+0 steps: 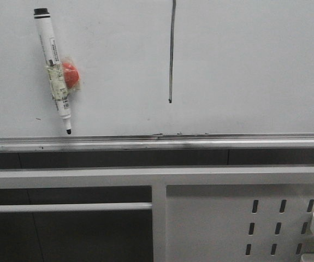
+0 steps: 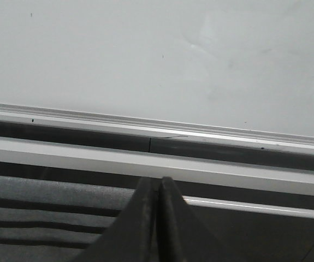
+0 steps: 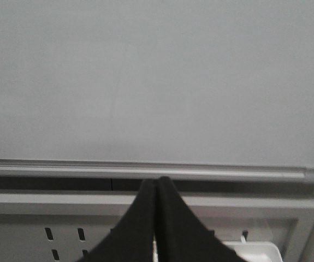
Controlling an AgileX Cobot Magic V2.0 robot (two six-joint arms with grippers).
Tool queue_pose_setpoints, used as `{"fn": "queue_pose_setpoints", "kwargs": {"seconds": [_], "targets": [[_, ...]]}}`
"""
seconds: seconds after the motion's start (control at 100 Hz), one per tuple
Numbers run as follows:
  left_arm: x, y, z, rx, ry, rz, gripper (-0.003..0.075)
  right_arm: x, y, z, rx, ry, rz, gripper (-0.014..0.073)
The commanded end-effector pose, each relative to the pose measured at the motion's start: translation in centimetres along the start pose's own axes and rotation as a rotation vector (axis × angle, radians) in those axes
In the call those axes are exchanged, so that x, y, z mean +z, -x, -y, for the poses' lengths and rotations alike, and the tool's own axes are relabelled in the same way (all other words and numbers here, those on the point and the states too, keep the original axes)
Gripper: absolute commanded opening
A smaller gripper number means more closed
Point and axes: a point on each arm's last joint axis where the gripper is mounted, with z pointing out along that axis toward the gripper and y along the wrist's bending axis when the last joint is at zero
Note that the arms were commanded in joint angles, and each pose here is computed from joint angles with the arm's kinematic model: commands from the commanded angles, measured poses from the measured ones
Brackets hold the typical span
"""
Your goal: Write number 1 on whiteboard
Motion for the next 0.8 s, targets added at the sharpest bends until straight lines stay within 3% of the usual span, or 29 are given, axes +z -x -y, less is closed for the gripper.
{"fn": "queue_pose_setpoints", "kwargs": {"seconds": [0.0, 0.13, 0.28, 0.79], "targets": [[0.2, -0.5, 0.0, -0.012, -0.010, 0.044, -0.0020, -0.1, -0.1, 0.3, 0.057, -0.051, 0.033, -0.0069], [0.2, -0.5, 0.0, -0.012, -0.010, 0.044, -0.0020, -0.1, -0.3, 0.5, 0.067, -0.087, 0.005, -0.0069], [0.2, -0.5, 0.0, -0.012, -0.010, 0.044, -0.0020, -0.1, -1.4, 0.5, 0.068, -0.090, -0.116, -0.0069], [0.2, -0.5, 0.0, -0.012, -0.010, 0.044, -0.0020, -0.1, -1.4, 0.6, 0.079, -0.104, -0.113, -0.0069]]}}
